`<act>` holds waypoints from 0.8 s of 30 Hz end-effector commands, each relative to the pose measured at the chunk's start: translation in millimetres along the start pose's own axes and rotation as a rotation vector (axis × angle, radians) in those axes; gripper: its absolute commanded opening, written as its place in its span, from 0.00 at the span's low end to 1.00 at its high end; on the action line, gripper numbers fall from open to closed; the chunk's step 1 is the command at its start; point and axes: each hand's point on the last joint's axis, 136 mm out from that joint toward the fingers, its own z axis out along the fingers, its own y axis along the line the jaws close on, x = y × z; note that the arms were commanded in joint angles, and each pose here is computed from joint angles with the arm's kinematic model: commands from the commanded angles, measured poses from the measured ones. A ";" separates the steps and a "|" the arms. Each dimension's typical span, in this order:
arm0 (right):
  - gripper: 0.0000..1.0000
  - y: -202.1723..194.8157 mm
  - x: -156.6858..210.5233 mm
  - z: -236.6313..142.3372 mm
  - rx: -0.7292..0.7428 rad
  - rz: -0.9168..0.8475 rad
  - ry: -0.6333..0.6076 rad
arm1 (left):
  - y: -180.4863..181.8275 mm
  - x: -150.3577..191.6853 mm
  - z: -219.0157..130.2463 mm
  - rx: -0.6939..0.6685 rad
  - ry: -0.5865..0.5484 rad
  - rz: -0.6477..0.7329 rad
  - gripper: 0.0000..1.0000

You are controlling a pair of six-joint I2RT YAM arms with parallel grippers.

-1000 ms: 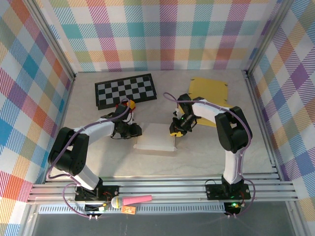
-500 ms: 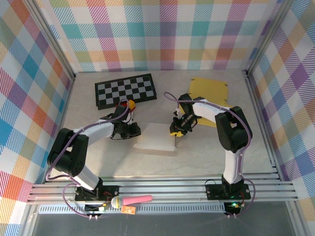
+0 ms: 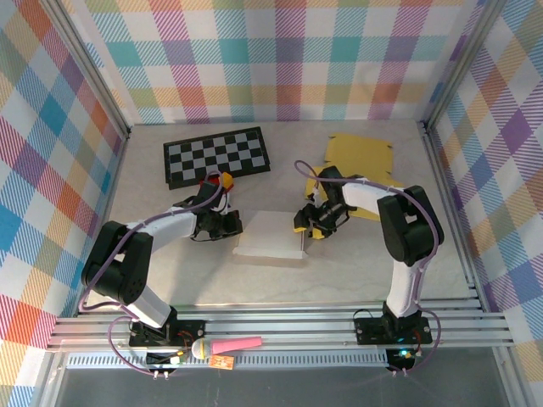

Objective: Fold the paper box

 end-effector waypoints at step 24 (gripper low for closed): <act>0.75 54.5 -9.6 -6.5 -0.310 -0.124 -0.004 | 25.1 16.8 2.7 0.114 0.047 -0.128 0.00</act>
